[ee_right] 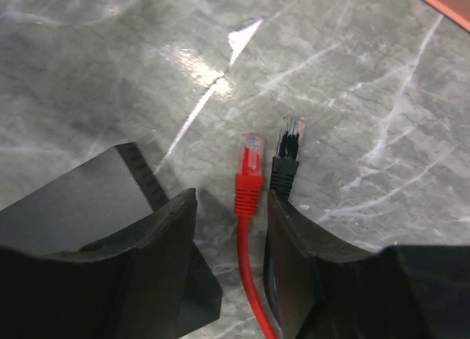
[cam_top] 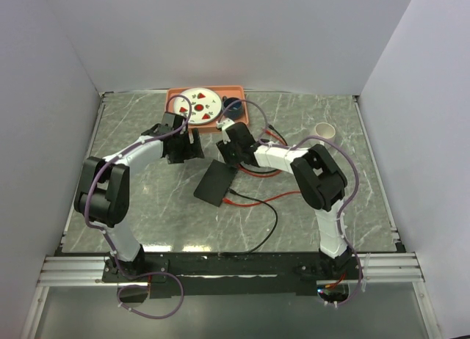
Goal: Insert the plug into the switch port
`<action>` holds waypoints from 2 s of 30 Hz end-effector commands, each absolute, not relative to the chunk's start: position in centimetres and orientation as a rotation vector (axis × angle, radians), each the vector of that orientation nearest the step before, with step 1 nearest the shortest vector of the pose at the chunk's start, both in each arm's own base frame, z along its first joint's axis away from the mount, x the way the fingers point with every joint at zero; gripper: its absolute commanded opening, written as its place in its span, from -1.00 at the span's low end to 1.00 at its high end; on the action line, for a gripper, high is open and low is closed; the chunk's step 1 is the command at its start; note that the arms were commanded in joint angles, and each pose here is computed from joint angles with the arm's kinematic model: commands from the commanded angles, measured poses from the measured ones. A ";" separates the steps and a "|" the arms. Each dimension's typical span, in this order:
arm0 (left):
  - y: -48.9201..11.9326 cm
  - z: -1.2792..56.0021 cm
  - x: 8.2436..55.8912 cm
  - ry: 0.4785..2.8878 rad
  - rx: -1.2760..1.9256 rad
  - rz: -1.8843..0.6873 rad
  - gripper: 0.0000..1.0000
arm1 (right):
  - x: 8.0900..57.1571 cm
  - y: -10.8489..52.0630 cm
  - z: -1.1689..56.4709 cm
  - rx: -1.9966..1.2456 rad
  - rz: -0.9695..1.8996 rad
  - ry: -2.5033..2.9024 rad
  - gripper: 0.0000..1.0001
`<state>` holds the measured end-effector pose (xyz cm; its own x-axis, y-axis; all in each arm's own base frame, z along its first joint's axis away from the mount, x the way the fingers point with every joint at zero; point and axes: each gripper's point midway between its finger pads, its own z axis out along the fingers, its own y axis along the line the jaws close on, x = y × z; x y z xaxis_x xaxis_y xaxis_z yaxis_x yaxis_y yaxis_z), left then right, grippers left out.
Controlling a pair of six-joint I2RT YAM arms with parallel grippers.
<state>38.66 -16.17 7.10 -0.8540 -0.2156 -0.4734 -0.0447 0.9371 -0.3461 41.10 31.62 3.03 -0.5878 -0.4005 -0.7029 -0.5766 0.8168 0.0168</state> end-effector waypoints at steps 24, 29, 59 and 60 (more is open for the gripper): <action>-20.9 14.2 39.9 2.352 0.031 -0.945 0.78 | 39.0 26.7 12.1 -0.669 0.282 2.071 -1.00; -23.9 16.4 38.1 2.251 0.124 -1.245 0.67 | 36.0 27.6 13.9 -0.715 0.404 1.967 -1.00; -31.1 14.5 31.8 2.358 0.266 -1.470 -0.25 | 32.2 29.7 14.9 -0.805 0.396 1.845 -1.00; -31.2 14.3 31.8 2.361 0.264 -1.475 -0.31 | 32.2 29.7 14.8 -0.808 0.394 1.850 -1.00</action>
